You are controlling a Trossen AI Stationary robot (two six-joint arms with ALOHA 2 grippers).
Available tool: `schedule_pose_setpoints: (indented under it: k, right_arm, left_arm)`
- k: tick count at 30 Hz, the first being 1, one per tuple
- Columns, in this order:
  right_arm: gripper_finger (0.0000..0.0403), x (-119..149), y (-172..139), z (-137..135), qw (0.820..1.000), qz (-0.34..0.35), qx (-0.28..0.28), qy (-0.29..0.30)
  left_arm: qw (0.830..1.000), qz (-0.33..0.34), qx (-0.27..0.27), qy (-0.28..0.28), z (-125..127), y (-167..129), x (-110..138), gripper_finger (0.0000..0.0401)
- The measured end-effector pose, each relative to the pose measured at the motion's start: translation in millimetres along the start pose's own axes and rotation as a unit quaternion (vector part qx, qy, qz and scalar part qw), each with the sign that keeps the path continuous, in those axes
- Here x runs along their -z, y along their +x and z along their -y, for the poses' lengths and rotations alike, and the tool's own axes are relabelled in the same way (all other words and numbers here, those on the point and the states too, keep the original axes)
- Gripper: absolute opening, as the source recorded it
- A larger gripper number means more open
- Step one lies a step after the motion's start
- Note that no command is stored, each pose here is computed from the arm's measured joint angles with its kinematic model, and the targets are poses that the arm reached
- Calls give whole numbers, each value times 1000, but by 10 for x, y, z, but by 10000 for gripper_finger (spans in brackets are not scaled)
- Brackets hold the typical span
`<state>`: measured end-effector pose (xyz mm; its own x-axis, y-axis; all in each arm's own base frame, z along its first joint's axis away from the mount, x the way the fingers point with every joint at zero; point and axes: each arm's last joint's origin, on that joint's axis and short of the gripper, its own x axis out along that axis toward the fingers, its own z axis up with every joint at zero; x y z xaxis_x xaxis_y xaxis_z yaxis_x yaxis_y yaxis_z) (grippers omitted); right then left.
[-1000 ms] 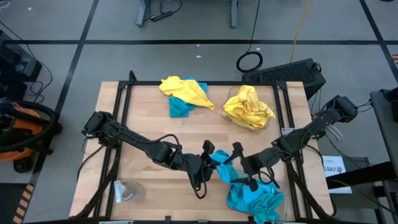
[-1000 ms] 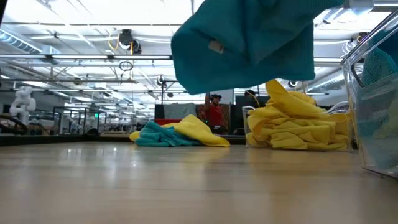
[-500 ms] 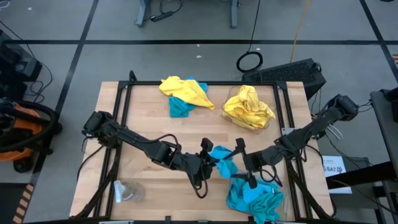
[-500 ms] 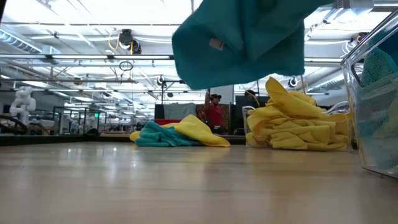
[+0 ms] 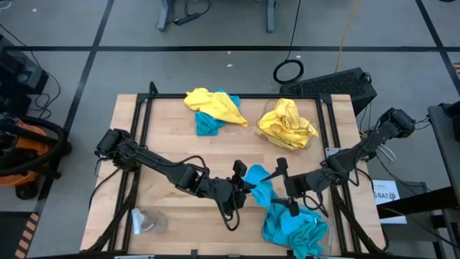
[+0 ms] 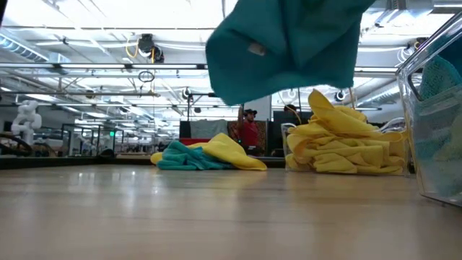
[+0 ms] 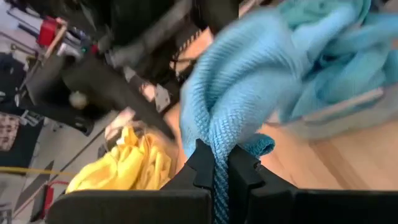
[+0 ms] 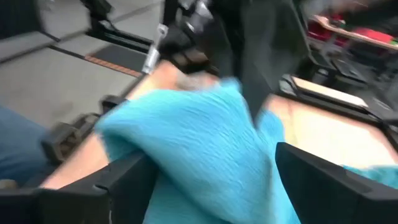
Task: Sort microfiber towel by color & place in baskets
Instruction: Put the blue microfiber cloth into the bottom transparent bin
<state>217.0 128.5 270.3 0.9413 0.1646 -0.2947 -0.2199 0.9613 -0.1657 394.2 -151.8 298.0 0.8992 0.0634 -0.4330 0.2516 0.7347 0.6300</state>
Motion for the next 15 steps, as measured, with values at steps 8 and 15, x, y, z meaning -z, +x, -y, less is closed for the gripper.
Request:
schedule_pose_setpoints:
  k: [8,15]
  right_arm:
    - [313,13,28,66,999,-6,39,4]
    - [313,8,125,31,1000,11,8,6]
  left_arm:
    - [997,69,18,1,-66,-65,-190,10]
    - [993,115,33,2,-106,-62,-234,10]
